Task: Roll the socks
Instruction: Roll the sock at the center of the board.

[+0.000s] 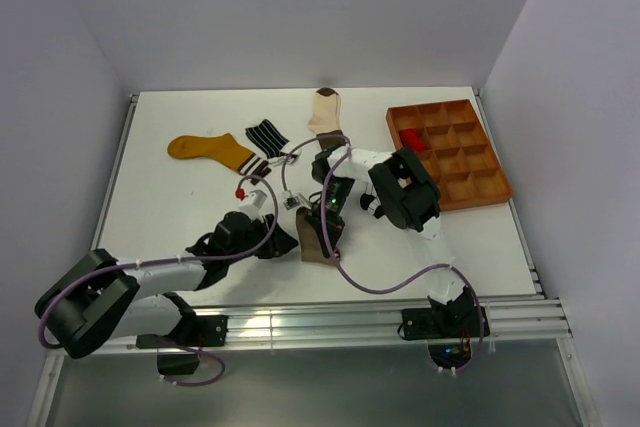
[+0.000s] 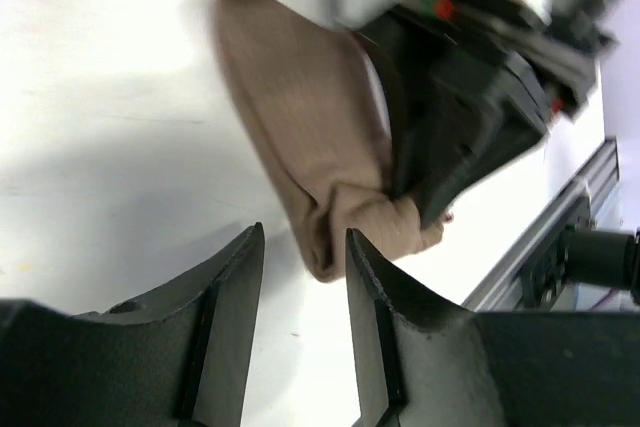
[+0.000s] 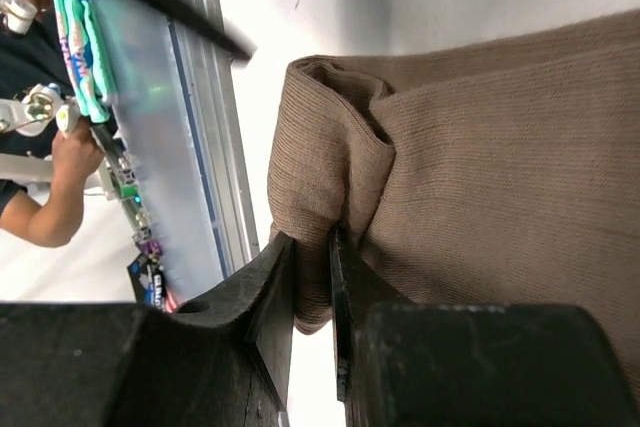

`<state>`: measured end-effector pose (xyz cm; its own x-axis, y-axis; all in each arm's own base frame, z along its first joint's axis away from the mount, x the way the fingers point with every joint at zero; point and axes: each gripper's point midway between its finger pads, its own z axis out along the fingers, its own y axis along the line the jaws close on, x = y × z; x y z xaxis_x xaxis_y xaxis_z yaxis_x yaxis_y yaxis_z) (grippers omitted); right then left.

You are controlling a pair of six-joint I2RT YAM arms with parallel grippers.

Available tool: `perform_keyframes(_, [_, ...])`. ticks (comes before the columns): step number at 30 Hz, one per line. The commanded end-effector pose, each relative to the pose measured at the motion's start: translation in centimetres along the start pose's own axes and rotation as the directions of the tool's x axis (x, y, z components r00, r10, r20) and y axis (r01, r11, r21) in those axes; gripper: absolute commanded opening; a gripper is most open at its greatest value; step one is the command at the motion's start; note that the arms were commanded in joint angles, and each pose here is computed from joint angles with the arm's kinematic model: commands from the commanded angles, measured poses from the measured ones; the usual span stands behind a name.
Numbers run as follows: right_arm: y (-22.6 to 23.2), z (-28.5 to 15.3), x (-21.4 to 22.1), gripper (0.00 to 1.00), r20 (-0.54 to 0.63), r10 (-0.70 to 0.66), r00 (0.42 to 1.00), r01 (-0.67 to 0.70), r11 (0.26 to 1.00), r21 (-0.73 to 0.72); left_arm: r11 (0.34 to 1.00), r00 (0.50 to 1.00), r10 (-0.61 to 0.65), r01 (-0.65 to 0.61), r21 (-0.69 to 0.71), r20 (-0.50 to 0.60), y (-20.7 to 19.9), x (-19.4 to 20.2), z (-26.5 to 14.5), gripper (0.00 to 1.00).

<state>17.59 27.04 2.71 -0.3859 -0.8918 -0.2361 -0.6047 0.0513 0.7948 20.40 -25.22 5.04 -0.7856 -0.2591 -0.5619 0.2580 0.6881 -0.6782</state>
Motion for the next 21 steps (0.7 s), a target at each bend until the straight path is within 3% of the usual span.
perform_keyframes(1, [-1.1,-0.1,0.4,0.13,-0.058,0.029,0.998,-0.028,0.999,0.029,0.989,0.991,0.105,-0.112,0.101,0.079,-3.2,-1.2,0.2,0.45])
perform_keyframes(10, [-1.7,0.4,0.2,0.13,-0.075,0.114,0.991,-0.115,0.993,-0.009,0.958,0.971,0.232,-0.239,0.159,0.059,-6.8,-0.8,3.0,0.48])
perform_keyframes(21, [-2.3,0.5,0.2,0.13,-0.067,0.166,0.984,-0.166,0.986,0.000,0.952,0.956,0.291,-0.286,0.110,-0.028,-5.2,2.7,4.7,0.47])
